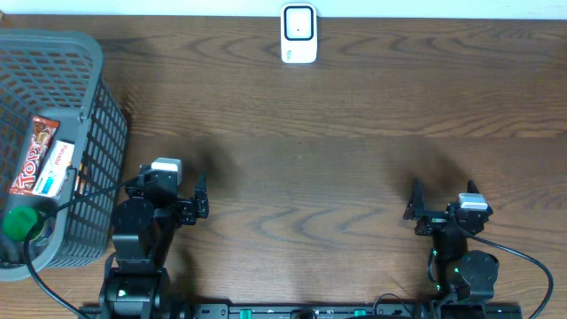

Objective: Scan the item barcode
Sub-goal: 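Raise the left gripper and move it over the basket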

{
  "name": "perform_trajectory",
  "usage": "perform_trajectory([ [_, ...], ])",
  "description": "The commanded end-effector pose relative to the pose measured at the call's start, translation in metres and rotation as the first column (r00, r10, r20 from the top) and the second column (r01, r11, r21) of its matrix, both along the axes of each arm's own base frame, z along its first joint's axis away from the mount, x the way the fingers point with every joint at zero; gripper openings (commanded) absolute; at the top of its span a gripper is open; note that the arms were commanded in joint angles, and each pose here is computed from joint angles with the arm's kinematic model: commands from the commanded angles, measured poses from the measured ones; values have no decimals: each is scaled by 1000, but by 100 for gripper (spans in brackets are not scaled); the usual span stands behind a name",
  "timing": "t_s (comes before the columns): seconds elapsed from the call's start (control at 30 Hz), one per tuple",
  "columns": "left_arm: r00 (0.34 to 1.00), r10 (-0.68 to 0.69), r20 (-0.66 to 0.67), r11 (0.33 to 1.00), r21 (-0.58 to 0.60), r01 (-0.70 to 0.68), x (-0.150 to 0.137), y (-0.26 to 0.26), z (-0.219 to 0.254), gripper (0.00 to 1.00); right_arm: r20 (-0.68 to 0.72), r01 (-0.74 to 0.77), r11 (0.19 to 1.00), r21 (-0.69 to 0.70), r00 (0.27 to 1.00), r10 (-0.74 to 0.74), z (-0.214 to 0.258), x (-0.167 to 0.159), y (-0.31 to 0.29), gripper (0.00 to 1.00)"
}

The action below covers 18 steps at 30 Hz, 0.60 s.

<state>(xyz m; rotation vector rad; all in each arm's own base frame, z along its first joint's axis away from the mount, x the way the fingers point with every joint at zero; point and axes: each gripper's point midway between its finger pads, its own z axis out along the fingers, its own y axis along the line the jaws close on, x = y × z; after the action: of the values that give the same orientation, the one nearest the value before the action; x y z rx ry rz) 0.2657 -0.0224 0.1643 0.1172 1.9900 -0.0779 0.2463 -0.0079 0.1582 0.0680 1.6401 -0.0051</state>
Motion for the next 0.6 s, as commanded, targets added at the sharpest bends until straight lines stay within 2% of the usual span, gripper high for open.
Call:
perform_trajectory([
  [0.0, 1000, -2, 14, 1000, -17, 3, 1, -1, 8, 93, -2, 8, 1000, -5, 1000, -8, -1, 0, -2, 99],
  [0.37, 1000, -6, -8, 1000, -21, 6, -1, -2, 3, 93, -2, 8, 1000, -5, 1000, -8, -1, 0, -2, 99],
  [0.43, 1000, -10, -9, 999, -37, 10, -2, -4, 3, 98, -2, 8, 1000, -5, 1000, -8, -1, 0, -2, 99],
  [0.57, 998, -59, -16, 997, -60, 58, -4, -13, 7, 98, -2, 8, 1000, -5, 1000, -8, -1, 0, -2, 99],
])
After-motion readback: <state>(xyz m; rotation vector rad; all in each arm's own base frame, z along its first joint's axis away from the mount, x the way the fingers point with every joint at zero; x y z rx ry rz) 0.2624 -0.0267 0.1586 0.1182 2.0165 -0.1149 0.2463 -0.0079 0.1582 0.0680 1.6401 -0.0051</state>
